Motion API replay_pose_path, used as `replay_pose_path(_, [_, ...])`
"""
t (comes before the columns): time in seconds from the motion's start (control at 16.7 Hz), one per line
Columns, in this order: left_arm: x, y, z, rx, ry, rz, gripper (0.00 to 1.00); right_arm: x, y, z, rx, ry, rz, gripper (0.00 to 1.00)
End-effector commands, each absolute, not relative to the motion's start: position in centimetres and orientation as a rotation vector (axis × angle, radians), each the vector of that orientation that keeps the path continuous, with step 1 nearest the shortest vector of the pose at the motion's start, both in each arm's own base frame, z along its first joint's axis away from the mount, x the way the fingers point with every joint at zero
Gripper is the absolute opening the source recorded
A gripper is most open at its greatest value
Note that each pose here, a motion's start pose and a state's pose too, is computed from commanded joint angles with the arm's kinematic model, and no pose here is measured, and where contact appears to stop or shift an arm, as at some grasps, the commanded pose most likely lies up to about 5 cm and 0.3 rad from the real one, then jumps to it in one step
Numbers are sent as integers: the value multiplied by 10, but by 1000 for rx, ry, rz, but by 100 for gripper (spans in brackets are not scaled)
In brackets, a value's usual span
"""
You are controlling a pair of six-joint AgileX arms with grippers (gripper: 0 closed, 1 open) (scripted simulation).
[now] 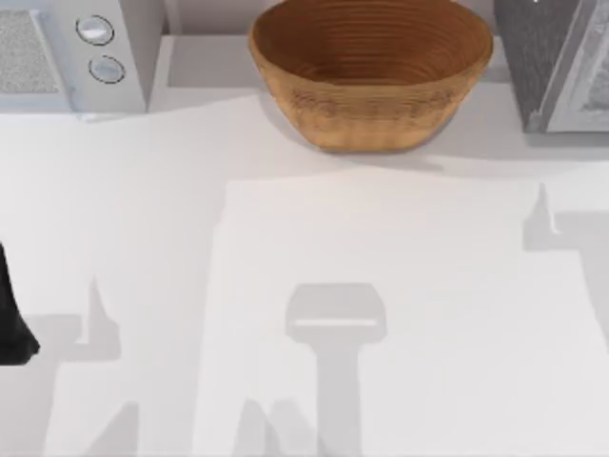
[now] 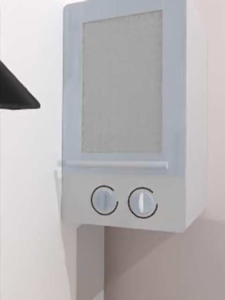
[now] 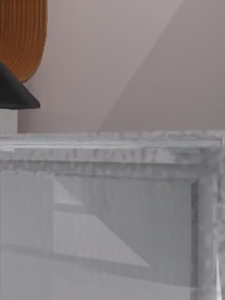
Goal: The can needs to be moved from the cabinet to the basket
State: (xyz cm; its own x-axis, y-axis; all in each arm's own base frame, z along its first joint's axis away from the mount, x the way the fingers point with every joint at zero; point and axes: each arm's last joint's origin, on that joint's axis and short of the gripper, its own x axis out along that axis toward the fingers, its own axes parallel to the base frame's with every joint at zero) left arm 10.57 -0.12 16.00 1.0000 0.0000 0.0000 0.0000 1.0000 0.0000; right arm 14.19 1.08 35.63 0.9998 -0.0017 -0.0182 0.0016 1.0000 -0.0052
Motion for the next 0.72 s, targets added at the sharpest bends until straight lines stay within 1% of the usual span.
replay_pose_path(0.18, [106,-1,160,0,0,0,100,172,19,413,-6,22,-5,100])
replay_pose_path(0.36, [106,-1,160,0,0,0,100,205,28,458,-5,18,-6,100])
replay_pose_path(0.54, [106,-1,160,0,0,0,100,232,38,489,-3,10,-4,100])
replay_pose_path(0.72, [106,-1,160,0,0,0,100,250,45,505,-1,2,-2,100])
